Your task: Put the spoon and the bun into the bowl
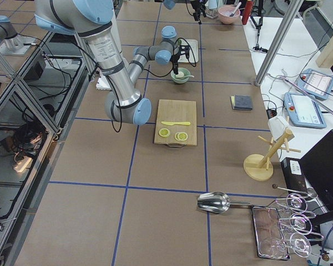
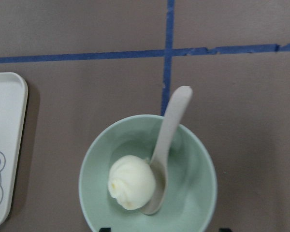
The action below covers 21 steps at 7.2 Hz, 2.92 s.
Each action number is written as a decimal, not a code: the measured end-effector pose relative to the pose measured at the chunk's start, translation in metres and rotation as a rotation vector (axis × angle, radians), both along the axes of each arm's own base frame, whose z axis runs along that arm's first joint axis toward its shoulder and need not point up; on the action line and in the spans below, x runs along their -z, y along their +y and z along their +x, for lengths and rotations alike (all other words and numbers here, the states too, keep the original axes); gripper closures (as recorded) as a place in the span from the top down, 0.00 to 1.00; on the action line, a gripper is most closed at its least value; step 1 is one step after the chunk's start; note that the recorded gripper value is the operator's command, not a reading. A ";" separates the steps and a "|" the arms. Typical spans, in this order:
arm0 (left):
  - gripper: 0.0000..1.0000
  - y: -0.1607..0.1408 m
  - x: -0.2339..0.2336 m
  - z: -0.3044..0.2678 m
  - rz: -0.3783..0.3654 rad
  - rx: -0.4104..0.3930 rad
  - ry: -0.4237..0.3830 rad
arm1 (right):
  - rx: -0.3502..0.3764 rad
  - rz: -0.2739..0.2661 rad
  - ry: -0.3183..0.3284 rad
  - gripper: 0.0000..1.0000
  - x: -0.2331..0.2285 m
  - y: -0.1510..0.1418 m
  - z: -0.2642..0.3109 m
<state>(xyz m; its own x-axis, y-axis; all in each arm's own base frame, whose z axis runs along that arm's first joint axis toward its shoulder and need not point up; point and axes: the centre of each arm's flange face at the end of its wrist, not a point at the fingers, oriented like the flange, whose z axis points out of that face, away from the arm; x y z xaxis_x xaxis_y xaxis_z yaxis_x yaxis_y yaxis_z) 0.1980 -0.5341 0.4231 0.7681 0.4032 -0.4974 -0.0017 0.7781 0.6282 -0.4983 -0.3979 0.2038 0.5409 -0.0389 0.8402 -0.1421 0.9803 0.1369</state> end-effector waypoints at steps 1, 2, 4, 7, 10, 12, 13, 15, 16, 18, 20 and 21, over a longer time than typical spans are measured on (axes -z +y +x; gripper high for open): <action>1.00 -0.014 -0.021 -0.029 -0.007 -0.015 -0.038 | -0.005 -0.011 0.033 1.00 -0.037 -0.021 0.045; 1.00 -0.025 -0.045 -0.061 -0.025 -0.064 -0.065 | 0.024 0.007 0.089 1.00 -0.083 -0.051 0.098; 1.00 -0.024 -0.090 -0.132 -0.084 -0.178 -0.064 | 0.113 0.029 0.160 1.00 -0.175 -0.105 0.218; 1.00 0.024 -0.151 -0.203 -0.175 -0.232 0.054 | 0.157 0.009 0.136 1.00 -0.299 -0.150 0.394; 1.00 0.057 -0.187 -0.213 -0.258 -0.231 0.083 | 0.165 0.007 0.158 1.00 -0.380 -0.120 0.475; 1.00 0.069 -0.198 -0.214 -0.298 -0.217 0.079 | 0.184 -0.003 0.168 1.00 -0.398 -0.108 0.480; 1.00 0.070 -0.195 -0.215 -0.333 -0.202 0.072 | 0.191 -0.001 0.171 1.00 -0.402 -0.107 0.480; 1.00 0.075 -0.188 -0.217 -0.429 -0.192 0.065 | 0.209 0.014 0.175 1.00 -0.406 -0.104 0.482; 1.00 0.087 -0.194 -0.219 -0.461 -0.195 0.066 | 0.219 0.019 0.176 1.00 -0.410 -0.101 0.483; 1.00 0.098 -0.204 -0.219 -0.452 -0.199 0.070 | 0.232 0.017 0.181 1.00 -0.419 -0.093 0.483; 1.00 0.086 -0.204 -0.218 -0.417 -0.202 0.065 | 0.231 0.024 0.183 1.00 -0.418 -0.090 0.485; 1.00 0.083 -0.205 -0.218 -0.416 -0.203 0.064 | 0.229 0.026 0.189 1.00 -0.418 -0.086 0.486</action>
